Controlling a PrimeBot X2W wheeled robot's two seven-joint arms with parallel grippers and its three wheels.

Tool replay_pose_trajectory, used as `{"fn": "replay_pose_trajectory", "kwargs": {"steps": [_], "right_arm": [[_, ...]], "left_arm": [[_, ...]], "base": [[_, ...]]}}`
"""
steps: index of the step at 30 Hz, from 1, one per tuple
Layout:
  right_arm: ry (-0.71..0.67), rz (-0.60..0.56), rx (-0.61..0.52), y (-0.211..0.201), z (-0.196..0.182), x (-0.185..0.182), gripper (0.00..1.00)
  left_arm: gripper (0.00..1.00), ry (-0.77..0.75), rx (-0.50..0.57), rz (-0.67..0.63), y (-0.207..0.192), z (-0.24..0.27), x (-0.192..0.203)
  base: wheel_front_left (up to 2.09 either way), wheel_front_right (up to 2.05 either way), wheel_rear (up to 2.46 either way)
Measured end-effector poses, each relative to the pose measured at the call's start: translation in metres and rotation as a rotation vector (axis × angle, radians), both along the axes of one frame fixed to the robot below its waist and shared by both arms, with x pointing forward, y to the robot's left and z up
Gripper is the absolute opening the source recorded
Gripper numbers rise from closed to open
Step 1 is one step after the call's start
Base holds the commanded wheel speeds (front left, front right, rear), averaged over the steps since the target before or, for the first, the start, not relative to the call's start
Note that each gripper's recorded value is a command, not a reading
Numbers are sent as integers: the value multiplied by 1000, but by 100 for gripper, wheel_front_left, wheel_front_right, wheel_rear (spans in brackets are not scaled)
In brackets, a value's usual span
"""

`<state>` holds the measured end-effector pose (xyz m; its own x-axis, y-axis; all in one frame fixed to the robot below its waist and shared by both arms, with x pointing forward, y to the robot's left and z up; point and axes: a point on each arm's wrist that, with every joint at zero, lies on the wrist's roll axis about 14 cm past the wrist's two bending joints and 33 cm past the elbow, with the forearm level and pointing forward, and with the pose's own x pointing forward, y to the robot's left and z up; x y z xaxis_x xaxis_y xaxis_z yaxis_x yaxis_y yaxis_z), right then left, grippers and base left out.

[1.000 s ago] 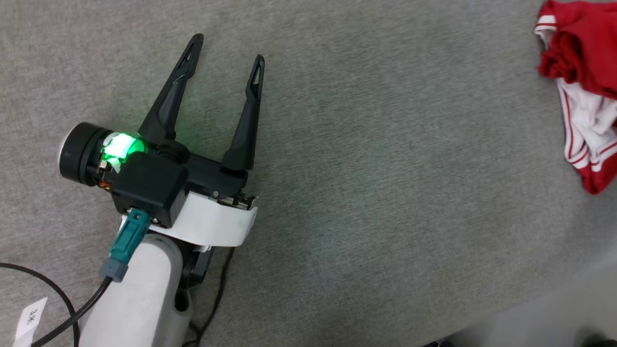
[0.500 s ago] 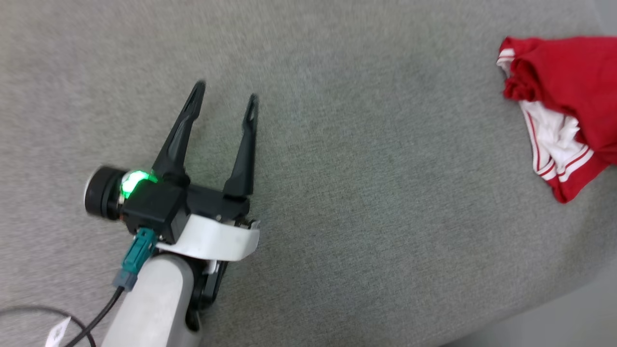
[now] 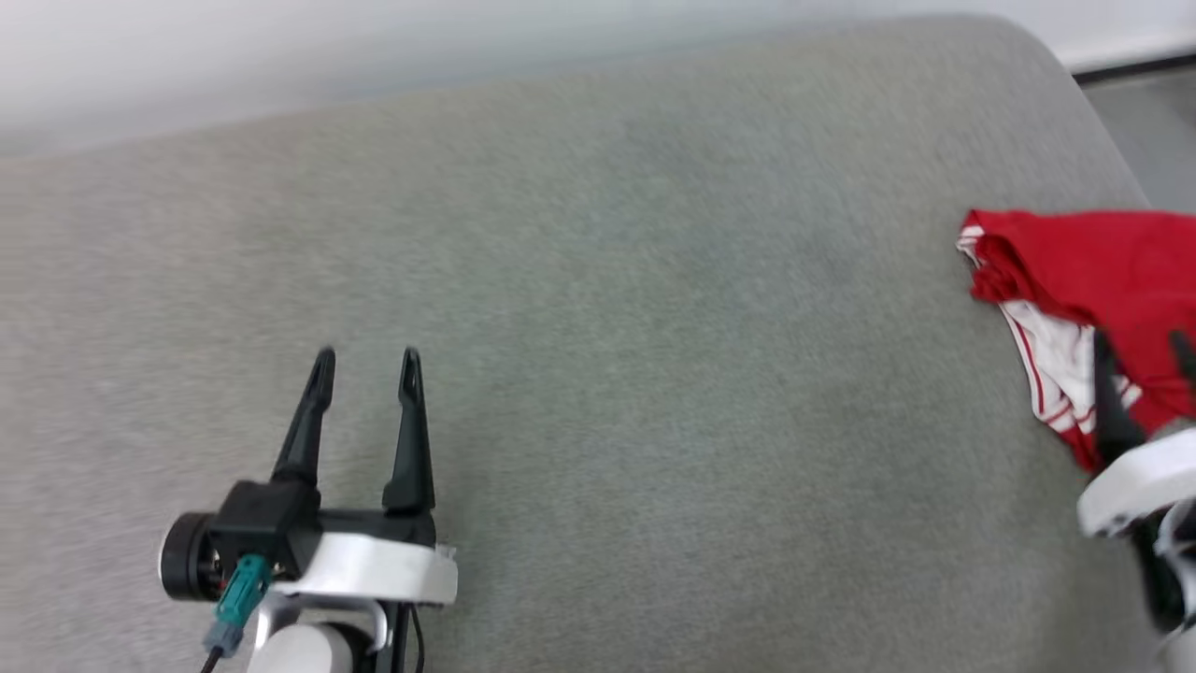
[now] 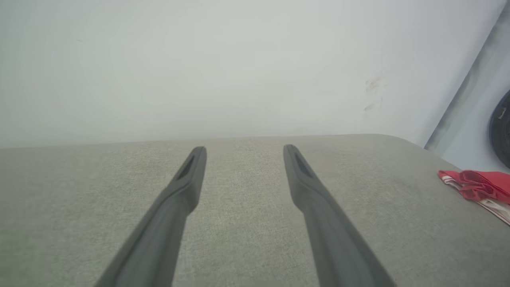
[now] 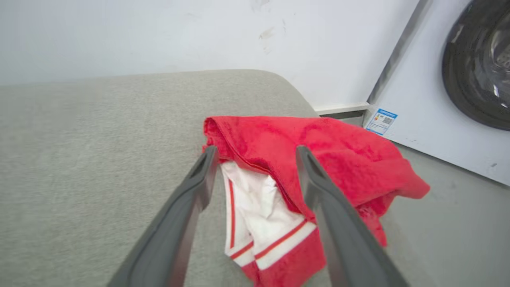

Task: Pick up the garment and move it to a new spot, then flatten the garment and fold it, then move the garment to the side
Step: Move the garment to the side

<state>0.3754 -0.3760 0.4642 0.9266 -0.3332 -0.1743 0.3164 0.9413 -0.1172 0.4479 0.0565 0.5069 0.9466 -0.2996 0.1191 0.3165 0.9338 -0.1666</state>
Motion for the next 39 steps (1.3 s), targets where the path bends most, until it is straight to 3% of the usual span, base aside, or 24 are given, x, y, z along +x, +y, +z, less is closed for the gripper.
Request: {"fn": "replay_pose_trajectory", "kwargs": {"steps": [7, 13, 22, 39], "right_arm": [[-121, 170, 110, 89, 23, 7, 100], [-210, 297, 133, 143, 57, 10, 100], [-274, 366, 108, 173, 87, -10, 100], [-286, 379, 121, 182, 86, -26, 100]], "left_arm": [[100, -6, 17, 168, 60, 10, -25], [100, -6, 62, 308, 113, 14, -48], [100, 2, 122, 343, 134, 10, -78], [100, 26, 113, 318, 124, 2, -89]], "base": [[0, 0, 0], [0, 0, 0], [0, 0, 0], [0, 0, 0]]}}
